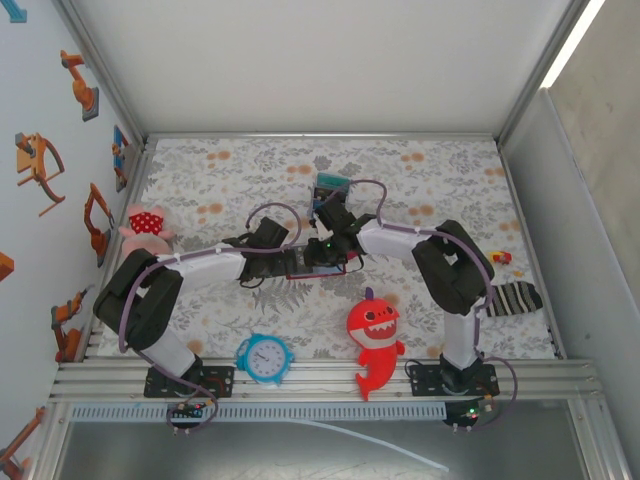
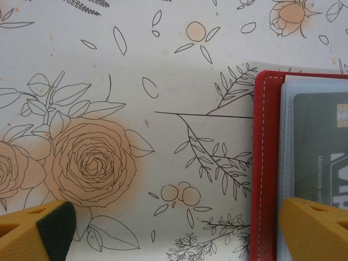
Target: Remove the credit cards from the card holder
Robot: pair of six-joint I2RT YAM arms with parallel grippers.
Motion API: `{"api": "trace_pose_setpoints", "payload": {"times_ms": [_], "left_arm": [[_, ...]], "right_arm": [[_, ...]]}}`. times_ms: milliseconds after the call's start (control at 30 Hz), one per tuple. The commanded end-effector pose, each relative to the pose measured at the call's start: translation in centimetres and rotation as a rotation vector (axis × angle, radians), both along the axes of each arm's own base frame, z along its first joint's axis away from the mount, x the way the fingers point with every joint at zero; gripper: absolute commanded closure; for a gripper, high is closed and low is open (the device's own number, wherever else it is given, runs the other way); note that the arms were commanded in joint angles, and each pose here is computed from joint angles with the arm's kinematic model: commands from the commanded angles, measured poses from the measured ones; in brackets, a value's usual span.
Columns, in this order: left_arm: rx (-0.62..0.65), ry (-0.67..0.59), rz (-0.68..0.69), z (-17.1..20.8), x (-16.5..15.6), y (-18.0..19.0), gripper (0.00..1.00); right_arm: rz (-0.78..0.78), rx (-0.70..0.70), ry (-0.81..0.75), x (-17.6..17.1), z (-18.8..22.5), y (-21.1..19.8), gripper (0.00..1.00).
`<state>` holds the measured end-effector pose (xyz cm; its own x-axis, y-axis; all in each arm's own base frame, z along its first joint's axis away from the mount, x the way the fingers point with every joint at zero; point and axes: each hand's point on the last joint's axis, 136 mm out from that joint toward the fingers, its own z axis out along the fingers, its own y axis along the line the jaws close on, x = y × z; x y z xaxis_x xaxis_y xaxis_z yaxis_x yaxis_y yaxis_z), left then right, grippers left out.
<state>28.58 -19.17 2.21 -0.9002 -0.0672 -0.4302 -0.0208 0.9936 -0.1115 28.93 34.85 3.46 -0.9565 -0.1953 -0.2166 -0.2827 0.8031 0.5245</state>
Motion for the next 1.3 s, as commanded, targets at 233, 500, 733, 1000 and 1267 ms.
{"api": "trace_pose_setpoints", "payload": {"times_ms": [233,500,733,1000,1267], "left_arm": [[0.081,0.052,-0.013,-1.5,-1.1,1.3,0.03],[0.09,0.062,-0.011,-1.7,-1.3,1.4,0.03],[0.088,0.064,-0.011,-1.7,-1.3,1.4,0.03],[0.008,0.005,-0.018,0.7,-0.4,0.0,0.03],[-0.042,-0.015,-0.03,1.6,0.7,-1.3,0.03]], "right_arm": [[-0.046,-0.037,0.056,0.1,-2.0,-1.0,0.8],[-0.07,-0.042,0.068,0.0,-2.1,-1.5,0.79],[-0.081,-0.028,0.048,0.2,-0.9,-1.5,0.79],[-0.087,-0.006,0.012,0.4,0.8,-1.5,0.79],[-0.084,-0.011,0.019,0.4,0.3,-1.5,0.8]]}}
